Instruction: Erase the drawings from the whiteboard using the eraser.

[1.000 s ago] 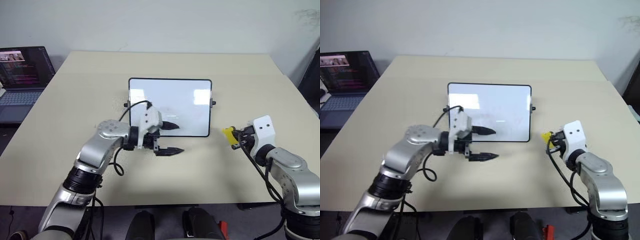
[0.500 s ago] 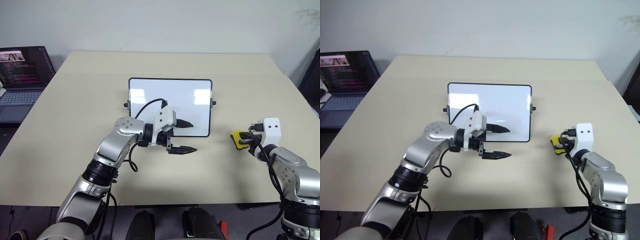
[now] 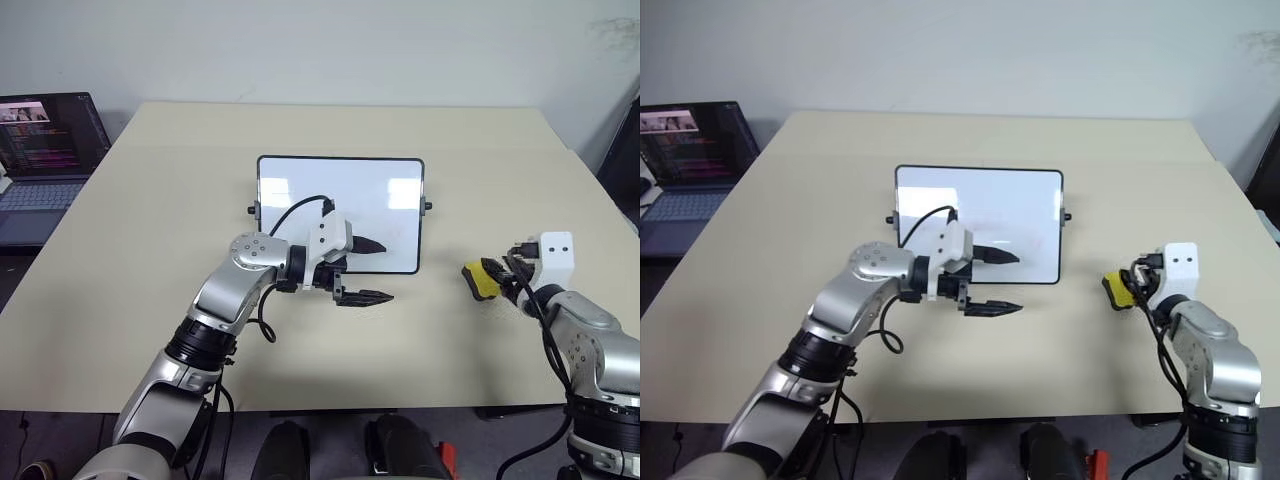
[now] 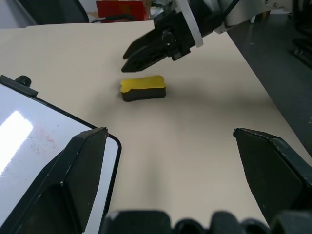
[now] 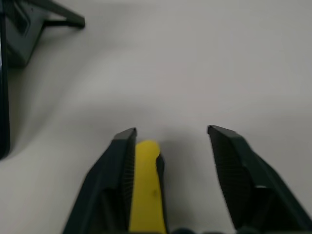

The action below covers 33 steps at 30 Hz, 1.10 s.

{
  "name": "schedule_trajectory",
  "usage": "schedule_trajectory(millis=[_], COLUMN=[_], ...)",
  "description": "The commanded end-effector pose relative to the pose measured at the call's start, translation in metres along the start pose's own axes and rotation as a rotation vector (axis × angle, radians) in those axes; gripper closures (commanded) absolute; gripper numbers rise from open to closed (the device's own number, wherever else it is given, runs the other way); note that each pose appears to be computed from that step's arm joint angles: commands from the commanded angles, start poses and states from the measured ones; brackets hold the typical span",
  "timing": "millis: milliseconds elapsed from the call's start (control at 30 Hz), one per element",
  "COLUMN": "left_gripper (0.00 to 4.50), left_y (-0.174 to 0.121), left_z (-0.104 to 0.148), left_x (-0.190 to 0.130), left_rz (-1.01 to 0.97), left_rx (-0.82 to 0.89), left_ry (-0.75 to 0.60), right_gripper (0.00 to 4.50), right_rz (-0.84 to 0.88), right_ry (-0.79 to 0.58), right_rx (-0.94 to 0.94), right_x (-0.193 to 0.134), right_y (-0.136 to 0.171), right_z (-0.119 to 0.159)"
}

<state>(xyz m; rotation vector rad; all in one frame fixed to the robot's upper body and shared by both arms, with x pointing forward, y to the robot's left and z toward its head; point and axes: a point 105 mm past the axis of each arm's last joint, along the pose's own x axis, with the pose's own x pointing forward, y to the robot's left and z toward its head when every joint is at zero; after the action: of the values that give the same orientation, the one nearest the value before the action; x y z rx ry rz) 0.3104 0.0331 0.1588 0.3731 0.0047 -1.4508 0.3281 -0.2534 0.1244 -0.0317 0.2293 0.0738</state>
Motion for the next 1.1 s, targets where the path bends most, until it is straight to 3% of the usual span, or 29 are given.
schedule_trajectory(millis=[33,100,267,367,533,633,800,1100], left_gripper=[0.0,0.0,0.0,0.0,0.0,0.0,0.0,0.0], left_y=[0.014,0.021,0.021,0.006,-0.017,-0.02,-0.012,-0.02], left_z=[0.009,0.009,-0.003,-0.02,-0.046,-0.068,-0.061,-0.072], left_x=[-0.018,-0.03,-0.064,-0.084,-0.109,-0.13,-0.143,-0.159], left_rz=[0.136,0.239,0.529,0.707,0.931,1.091,1.259,1.34], left_rx=[0.011,-0.034,-0.155,-0.212,-0.303,-0.304,-0.242,-0.236], left_ry=[-0.061,-0.098,-0.168,-0.169,-0.194,-0.143,-0.103,-0.053], right_gripper=[0.66,0.03,0.03,0.03,0.03,0.03,0.03,0.03], right_rz=[-0.002,0.075,0.201,0.174,0.078,0.074,0.022,-0.032], right_ry=[-0.197,-0.24,-0.287,-0.321,-0.317,-0.319,-0.342,-0.336], right_rx=[-0.046,-0.062,-0.108,-0.129,-0.212,-0.156,0.04,0.031], right_x=[-0.015,-0.023,-0.042,-0.052,-0.061,-0.069,-0.081,-0.1], right_y=[0.0,0.019,0.07,0.087,0.091,0.093,0.07,0.071], right_z=[0.049,0.058,0.054,0.037,-0.001,-0.017,-0.029,-0.038])
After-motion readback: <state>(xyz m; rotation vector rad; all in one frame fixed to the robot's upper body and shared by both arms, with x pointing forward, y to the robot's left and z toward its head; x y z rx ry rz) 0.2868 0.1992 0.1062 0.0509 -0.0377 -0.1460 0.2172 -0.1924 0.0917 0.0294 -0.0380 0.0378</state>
